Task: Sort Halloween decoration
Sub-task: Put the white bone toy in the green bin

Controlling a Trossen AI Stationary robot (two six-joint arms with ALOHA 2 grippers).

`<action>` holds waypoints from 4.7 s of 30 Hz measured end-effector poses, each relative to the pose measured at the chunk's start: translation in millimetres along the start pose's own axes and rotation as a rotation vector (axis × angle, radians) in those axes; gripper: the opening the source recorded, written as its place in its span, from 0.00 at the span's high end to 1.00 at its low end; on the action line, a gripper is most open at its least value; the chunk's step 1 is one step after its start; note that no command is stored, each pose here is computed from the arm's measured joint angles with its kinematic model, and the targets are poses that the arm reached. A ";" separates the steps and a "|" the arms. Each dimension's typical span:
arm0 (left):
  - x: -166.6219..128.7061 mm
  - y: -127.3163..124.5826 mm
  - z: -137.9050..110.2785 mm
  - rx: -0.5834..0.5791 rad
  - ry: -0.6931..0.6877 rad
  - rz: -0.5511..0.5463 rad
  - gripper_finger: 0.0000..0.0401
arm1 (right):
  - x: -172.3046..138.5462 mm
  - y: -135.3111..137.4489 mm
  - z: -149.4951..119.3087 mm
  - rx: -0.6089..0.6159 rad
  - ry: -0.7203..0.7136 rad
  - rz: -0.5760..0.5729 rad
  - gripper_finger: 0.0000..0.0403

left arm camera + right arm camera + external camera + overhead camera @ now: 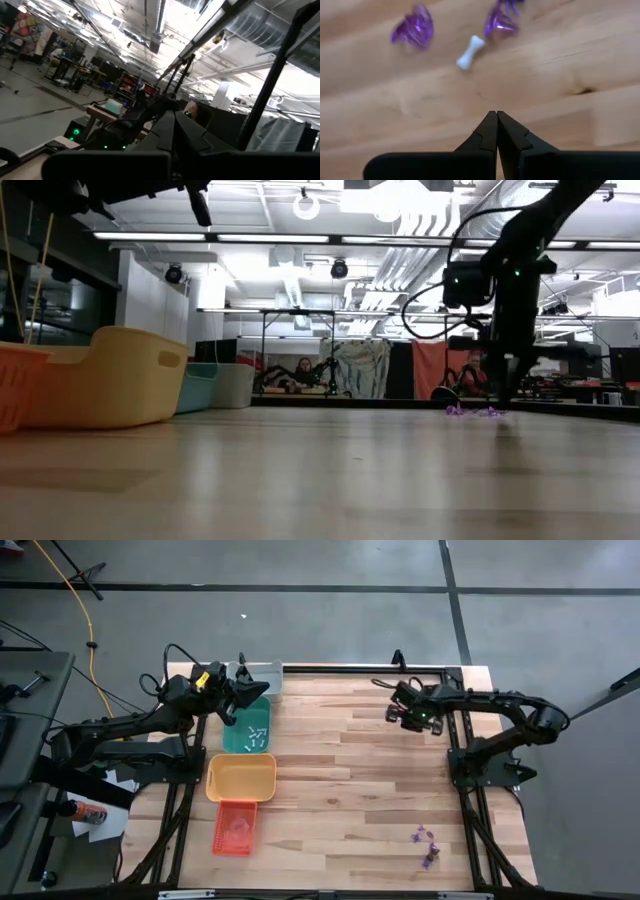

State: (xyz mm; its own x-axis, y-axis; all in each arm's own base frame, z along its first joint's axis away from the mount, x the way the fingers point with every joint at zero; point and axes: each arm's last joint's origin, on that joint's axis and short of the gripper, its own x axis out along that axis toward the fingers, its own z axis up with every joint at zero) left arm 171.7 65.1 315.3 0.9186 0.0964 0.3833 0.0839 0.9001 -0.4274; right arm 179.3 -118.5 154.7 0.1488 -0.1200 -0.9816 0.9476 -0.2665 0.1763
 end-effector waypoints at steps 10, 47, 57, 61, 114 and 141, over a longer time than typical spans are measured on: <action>0.0 -0.4 -0.9 -0.002 0.021 -0.021 1.00 | -7.3 12.7 6.7 0.152 -0.101 0.071 1.00; -0.4 0.9 -7.0 -0.026 0.113 -0.052 1.00 | 1.9 10.8 27.5 0.416 -0.139 0.039 0.71; -0.4 0.9 -6.9 -0.068 0.113 -0.050 1.00 | 1.9 10.6 28.0 0.450 -0.142 0.041 0.71; -0.4 1.0 -7.0 -0.068 0.113 -0.049 1.00 | 1.9 10.3 28.5 0.481 -0.165 0.039 0.71; -0.4 1.5 -7.0 -0.039 0.107 -0.038 1.00 | 29.2 8.8 12.1 -0.096 0.005 -0.150 0.98; 2.5 19.3 -22.3 -0.066 0.134 0.223 1.00 | -148.1 50.1 -28.9 -0.853 -0.613 1.226 1.00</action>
State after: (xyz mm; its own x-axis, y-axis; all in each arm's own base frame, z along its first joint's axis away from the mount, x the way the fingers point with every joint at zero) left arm 184.2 73.2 289.7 0.9598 0.2284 0.1634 -0.1056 0.8328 -0.5434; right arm 212.8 -86.4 306.8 0.9652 -0.2504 -0.0757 0.2542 0.8297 0.4969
